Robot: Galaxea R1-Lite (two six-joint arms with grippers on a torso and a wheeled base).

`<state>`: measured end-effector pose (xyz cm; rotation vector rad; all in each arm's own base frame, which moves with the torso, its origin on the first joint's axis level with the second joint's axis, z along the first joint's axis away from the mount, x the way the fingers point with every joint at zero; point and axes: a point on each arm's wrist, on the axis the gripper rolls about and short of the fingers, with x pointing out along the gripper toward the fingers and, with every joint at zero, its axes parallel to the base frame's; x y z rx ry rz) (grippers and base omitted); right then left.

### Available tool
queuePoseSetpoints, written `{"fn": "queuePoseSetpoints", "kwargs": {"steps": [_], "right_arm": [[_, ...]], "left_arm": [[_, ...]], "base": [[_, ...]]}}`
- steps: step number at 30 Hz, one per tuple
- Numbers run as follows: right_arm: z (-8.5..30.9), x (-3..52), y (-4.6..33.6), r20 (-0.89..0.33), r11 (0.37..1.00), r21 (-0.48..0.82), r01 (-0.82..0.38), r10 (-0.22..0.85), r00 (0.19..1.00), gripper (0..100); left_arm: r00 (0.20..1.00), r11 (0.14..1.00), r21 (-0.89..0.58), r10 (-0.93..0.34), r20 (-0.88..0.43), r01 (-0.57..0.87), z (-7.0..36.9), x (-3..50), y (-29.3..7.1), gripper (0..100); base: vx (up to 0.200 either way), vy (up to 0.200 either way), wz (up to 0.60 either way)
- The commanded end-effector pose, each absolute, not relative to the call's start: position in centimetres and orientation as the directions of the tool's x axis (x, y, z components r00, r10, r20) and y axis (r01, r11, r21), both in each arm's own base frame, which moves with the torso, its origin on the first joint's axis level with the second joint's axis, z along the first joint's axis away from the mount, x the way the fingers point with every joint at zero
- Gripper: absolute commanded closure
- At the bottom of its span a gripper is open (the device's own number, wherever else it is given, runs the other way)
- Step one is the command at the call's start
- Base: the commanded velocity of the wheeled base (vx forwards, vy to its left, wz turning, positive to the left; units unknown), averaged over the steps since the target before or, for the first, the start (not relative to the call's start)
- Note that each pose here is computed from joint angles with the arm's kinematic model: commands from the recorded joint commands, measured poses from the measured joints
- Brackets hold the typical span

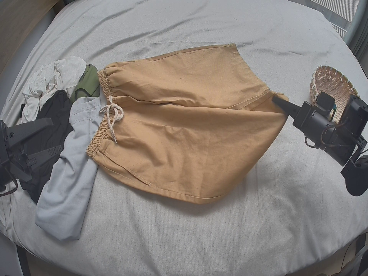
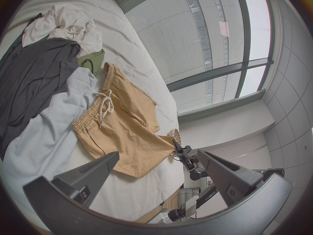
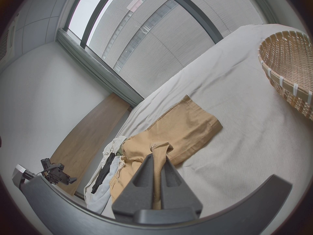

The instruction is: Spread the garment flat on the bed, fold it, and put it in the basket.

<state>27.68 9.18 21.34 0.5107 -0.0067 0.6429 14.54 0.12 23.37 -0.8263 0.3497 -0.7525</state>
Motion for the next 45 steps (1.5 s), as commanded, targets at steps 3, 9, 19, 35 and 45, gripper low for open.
{"fn": "queuePoseSetpoints", "kwargs": {"steps": [3, 9, 19, 35, 45], "right_arm": [[21.2, 32.3, 11.0, 0.185, 0.680, 0.451, -0.579, 0.563, 0.806, 100], [20.9, 36.7, 13.5, 0.222, 0.675, 0.452, -0.583, 0.548, 0.806, 100], [19.6, 42.8, 15.4, 0.267, 0.692, 0.471, -0.547, 0.479, 0.836, 100], [20.5, 42.6, 16.7, 0.321, 0.676, 0.483, -0.557, 0.455, 0.831, 0], [25.1, 36.0, 11.4, 0.332, 0.709, 0.487, -0.510, 0.390, 0.859, 0]], "left_arm": [[0.693, 0.443, -0.767, -0.721, 0.003, 0.464, 23.4, 14.7, 0.1, 0], [0.692, 0.443, -0.766, -0.722, 0.004, 0.466, 23.2, 14.8, 0.1, 0], [0.692, 0.441, -0.777, -0.722, -0.009, 0.450, 22.9, 15.2, 0.1, 0], [0.692, 0.440, -0.781, -0.722, -0.014, 0.444, 22.6, 15.0, 0.1, 0], [0.692, 0.440, -0.780, -0.722, -0.013, 0.445, 22.5, 14.8, 0.0, 0]], "base": [[0.000, 0.000, 0.00], [0.000, 0.000, 0.00], [0.000, 0.000, 0.00], [0.000, 0.000, 0.00], [0.000, 0.000, 0.00]]}}
